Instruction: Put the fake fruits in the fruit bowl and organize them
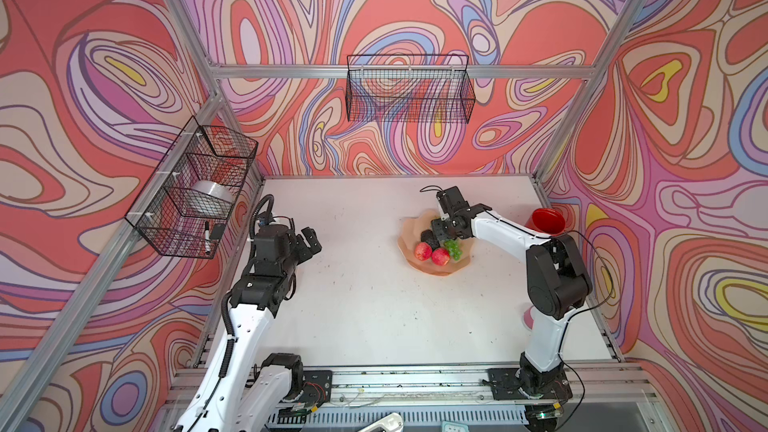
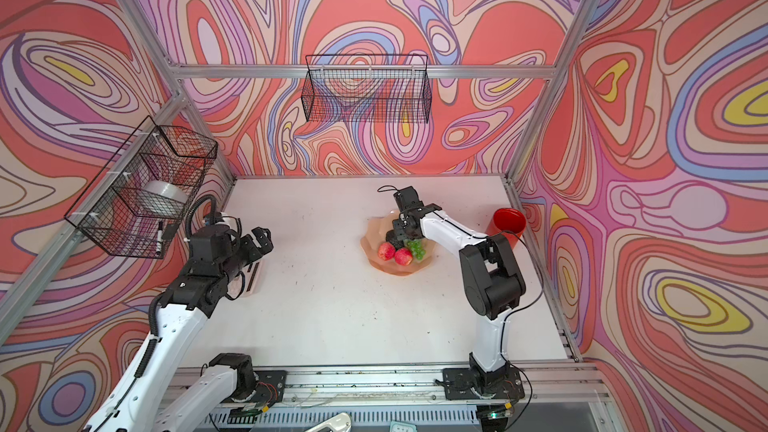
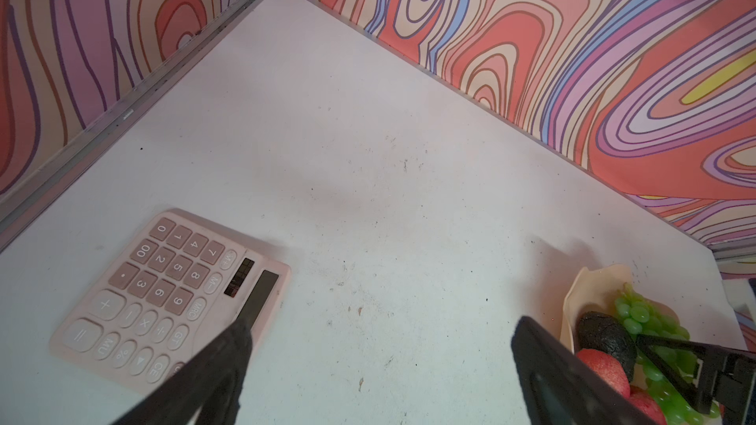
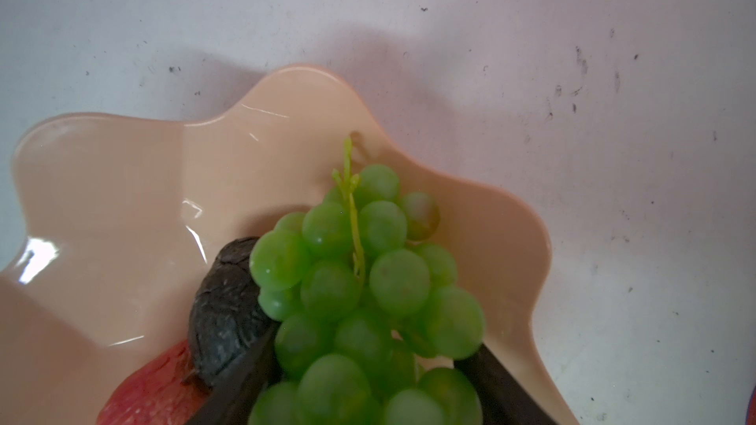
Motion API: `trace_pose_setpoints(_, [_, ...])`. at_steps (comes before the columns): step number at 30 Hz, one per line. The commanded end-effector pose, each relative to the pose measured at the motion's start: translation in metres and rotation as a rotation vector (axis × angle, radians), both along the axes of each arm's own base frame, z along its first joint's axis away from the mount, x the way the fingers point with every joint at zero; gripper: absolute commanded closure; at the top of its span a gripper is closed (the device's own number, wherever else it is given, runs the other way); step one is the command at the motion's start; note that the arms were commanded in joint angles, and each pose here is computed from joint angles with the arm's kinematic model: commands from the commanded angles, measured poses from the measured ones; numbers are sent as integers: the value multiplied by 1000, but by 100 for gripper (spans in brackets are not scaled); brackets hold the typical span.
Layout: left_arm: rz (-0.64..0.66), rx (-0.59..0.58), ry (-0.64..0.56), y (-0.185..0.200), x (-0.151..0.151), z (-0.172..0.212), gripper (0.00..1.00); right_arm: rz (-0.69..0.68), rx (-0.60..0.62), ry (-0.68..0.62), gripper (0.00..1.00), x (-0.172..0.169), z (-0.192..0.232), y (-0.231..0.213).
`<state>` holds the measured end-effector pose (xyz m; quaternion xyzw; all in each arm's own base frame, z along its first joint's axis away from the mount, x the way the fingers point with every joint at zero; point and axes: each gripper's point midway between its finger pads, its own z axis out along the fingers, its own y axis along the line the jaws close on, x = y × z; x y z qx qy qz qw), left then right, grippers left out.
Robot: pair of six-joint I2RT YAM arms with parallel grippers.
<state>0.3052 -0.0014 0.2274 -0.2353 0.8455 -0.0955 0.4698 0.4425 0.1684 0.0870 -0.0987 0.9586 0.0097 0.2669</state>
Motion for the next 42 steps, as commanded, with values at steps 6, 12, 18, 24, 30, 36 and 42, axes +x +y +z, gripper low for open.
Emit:
trace_pose_setpoints(6, [20, 25, -3, 7, -3, 0, 0, -12, 49, -84, 20, 10, 38, 3])
trace_pose_setpoints(12, [8, 37, -81, 6, 2, 14, 0, 15, 166, -270, 2, -2, 113, 2])
trace_pose_setpoints(18, [21, 183, -158, 20, 6, 14, 0, -20, 261, -421, 2, -28, 148, -29])
trace_pose_setpoints(24, [-19, 312, -254, 21, 15, -39, 0, -103, 256, -568, 2, -48, 125, -89])
trace_pose_setpoints(30, [10, 458, -216, 36, 11, -82, 0, -213, 139, -631, 2, -48, 79, -133])
trace_pose_setpoints(36, [-29, 510, -220, 33, 17, -101, 0, -275, 100, -696, 2, -37, 42, -161])
trace_pose_setpoints(42, [-57, 493, -239, 28, 29, -101, 0, -211, 105, -762, 2, -27, 35, -162])
